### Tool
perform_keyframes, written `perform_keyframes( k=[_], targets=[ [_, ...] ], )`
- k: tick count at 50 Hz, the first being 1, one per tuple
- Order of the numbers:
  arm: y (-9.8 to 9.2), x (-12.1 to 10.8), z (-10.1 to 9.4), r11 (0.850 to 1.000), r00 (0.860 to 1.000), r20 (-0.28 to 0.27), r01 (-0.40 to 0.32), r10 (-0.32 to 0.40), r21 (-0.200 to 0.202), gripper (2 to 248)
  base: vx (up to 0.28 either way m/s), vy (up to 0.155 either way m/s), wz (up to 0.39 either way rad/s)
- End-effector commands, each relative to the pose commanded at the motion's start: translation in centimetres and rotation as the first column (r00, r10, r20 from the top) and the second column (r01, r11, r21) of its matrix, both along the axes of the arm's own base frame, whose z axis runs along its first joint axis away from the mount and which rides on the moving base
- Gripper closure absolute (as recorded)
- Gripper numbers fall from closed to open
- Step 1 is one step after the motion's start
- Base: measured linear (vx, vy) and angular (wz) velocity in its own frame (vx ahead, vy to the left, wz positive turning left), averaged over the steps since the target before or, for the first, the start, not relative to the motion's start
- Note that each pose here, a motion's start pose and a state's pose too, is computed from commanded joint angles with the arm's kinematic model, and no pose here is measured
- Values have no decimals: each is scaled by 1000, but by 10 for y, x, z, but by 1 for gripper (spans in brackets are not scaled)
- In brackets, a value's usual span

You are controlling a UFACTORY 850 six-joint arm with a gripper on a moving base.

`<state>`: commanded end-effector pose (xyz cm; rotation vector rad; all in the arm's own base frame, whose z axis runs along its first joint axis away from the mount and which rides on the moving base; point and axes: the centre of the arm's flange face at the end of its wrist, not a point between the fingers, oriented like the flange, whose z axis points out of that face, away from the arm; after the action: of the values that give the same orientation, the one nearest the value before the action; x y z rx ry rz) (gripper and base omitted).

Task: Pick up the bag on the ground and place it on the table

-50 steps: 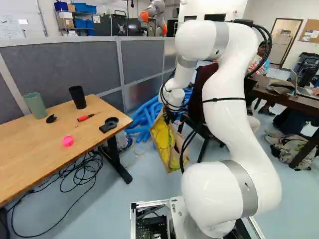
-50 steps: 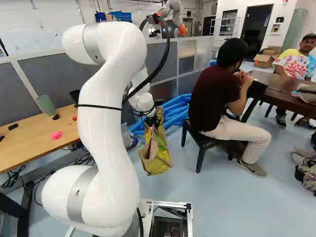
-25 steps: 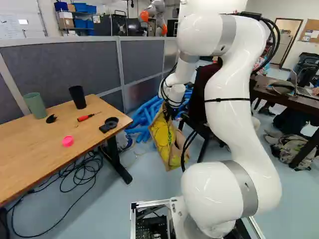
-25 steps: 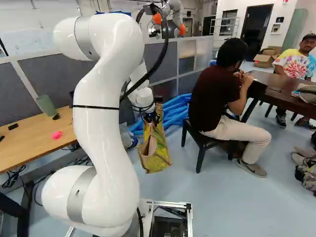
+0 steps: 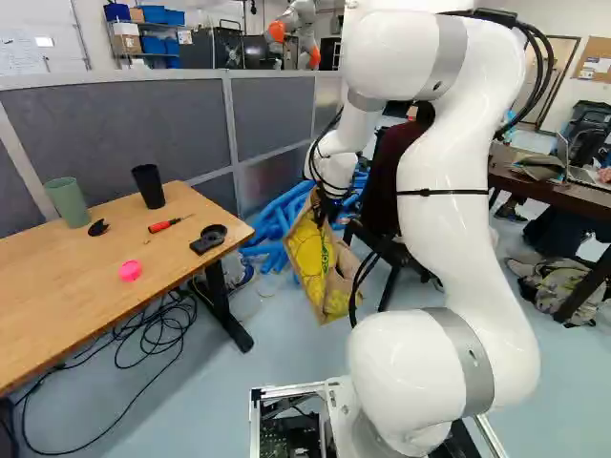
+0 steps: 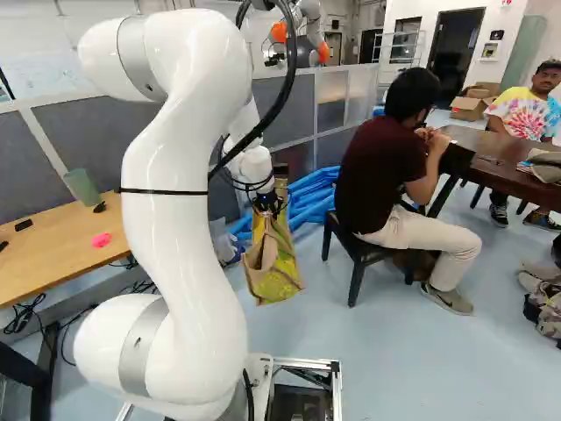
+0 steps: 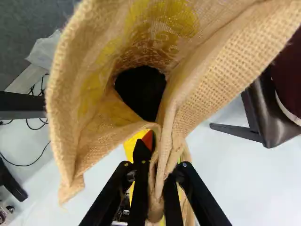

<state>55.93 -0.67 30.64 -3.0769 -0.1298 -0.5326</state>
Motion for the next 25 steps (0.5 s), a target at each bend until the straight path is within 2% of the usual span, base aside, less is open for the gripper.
perform_keyframes(
  k=[25],
  targets=[
    [-1,1,32,1000,1000,-11,-5,6,18,215,0,0,0]
  ],
)
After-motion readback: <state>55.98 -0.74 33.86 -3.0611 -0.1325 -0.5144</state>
